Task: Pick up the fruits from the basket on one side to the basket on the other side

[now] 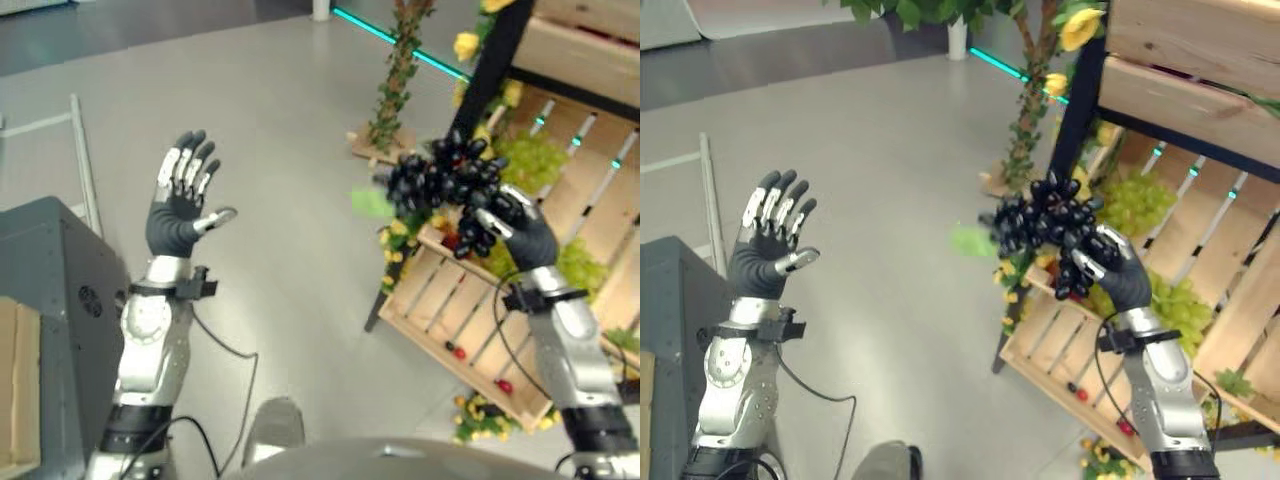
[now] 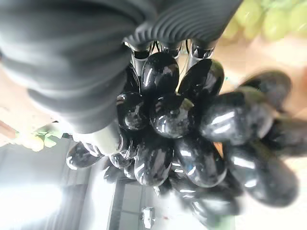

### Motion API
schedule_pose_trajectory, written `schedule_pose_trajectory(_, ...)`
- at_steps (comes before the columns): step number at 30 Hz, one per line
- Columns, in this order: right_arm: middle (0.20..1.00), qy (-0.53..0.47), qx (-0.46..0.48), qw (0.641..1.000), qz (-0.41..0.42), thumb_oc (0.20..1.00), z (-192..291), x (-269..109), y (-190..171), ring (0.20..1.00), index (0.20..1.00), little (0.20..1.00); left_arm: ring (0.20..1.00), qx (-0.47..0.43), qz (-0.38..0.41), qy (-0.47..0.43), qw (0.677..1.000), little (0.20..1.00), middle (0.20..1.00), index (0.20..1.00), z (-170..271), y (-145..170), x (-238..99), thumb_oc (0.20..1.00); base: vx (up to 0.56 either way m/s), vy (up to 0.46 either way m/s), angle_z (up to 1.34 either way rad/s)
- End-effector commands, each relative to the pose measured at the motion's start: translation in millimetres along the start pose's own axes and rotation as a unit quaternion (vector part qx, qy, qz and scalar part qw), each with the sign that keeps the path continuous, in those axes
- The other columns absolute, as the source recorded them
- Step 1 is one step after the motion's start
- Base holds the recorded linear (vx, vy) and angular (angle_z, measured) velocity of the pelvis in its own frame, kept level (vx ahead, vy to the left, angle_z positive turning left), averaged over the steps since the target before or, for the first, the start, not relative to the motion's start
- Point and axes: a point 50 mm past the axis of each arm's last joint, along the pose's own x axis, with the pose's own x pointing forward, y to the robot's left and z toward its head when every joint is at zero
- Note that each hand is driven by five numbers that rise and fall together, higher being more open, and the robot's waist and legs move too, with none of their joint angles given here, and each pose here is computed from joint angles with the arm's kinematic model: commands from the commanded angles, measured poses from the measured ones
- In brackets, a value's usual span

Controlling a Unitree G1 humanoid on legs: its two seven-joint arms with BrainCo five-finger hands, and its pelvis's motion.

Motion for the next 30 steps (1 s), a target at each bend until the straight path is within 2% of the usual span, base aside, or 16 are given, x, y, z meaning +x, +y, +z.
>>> schedule_pose_trajectory(1,0.200,-0.091,-0.010,0.995,-0.037,0.200,31,11,-16,0.200,0.200,0.200,1.000,0.009,-0.018,-0.036,0.999,1.000,1.000,1.000,13,-3,6,1.000,0.08,0.193,-0.15)
schedule_pose_trajectory(11,0.200,-0.077,-0.009,0.996,-0.053,0.200,25,7,-17,0.200,0.200,0.200,1.000,0.024,-0.011,-0.039,0.999,1.000,1.000,1.000,19,4,2,1.000,0.03,0.101,-0.05)
schedule_pose_trajectory(23,0.200,-0.059,-0.035,0.991,-0.111,0.200,18,-4,-31,0.200,0.200,0.200,1.000,0.018,0.005,-0.021,1.000,1.000,1.000,1.000,15,7,-4,1.000,0.01,0.021,-0.09)
schedule_pose_trajectory(30,0.200,-0.084,-0.021,0.992,-0.097,0.200,28,2,-26,0.200,0.200,0.200,1.000,0.015,0.020,-0.017,1.000,1.000,1.000,1.000,15,12,-11,1.000,0.00,-0.001,0.00)
